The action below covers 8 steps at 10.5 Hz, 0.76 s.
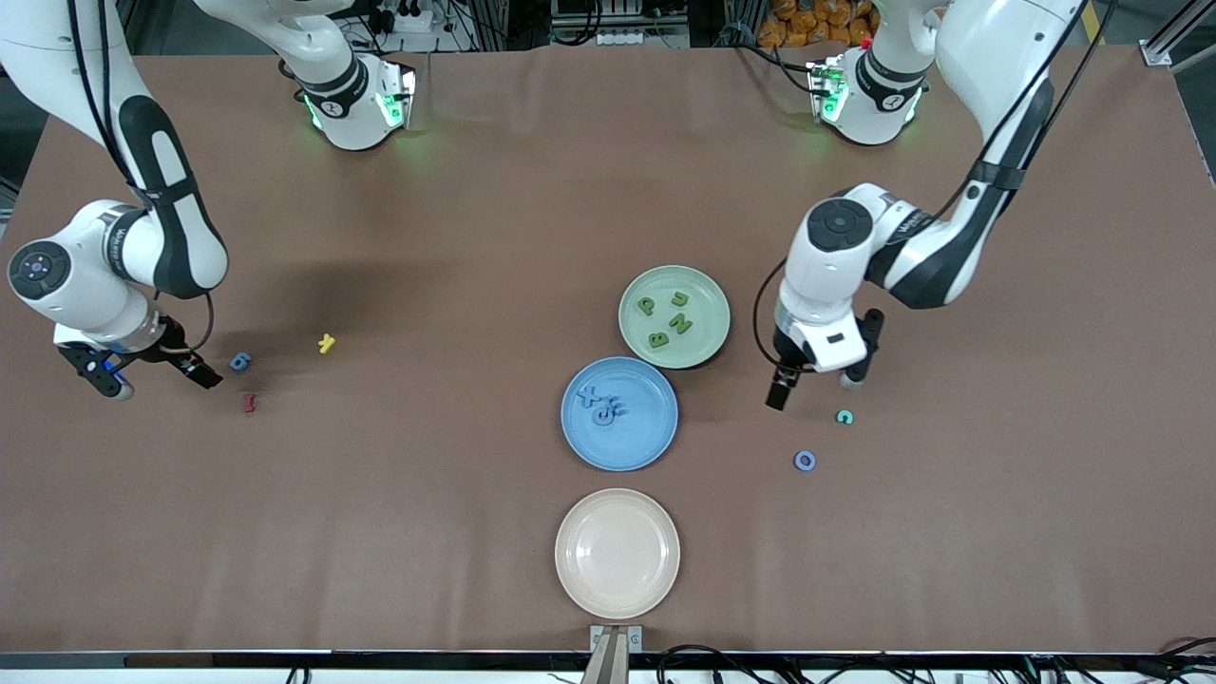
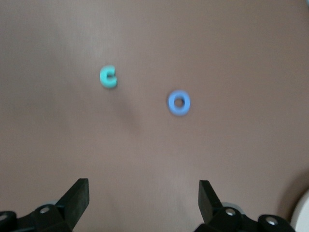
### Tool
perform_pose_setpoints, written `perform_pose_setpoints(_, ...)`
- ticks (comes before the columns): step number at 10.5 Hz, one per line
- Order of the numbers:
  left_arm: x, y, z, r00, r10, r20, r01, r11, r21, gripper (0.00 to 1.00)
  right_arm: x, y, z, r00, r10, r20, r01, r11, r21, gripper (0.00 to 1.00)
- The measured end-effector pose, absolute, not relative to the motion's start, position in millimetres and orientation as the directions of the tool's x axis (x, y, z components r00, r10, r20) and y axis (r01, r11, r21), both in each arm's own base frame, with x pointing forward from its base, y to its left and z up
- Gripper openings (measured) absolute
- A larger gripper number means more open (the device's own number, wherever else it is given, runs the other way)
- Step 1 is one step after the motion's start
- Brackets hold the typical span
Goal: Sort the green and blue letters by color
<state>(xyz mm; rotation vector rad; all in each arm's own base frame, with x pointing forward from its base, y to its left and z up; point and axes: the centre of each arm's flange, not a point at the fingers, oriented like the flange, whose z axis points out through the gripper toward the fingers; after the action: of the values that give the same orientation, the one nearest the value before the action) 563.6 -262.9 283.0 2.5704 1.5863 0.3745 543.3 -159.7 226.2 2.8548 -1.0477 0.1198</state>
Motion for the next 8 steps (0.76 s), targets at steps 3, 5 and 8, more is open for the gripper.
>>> perform_pose_setpoints(3,599.4,-190.0,289.9,0.426,0.88,0.209,0.868,-0.463,0.177,1.0,538.6,-155.3,220.8,0.743,-0.662,0.097,-0.668,-0.742,0.053,1.0)
perform_pose_setpoints(5,609.8,-156.2,290.7,0.439,0.87,0.223,0.864,-0.477,0.16,1.0,533.0,-155.0,215.5,0.74,-0.666,0.094,-0.671,-0.739,0.054,1.0)
perform_pose_setpoints(8,616.1,-109.6,283.0,0.491,0.838,0.238,0.845,-0.525,0.102,1.0,524.7,-153.0,206.7,0.734,-0.672,0.101,-0.678,-0.734,0.046,1.0)
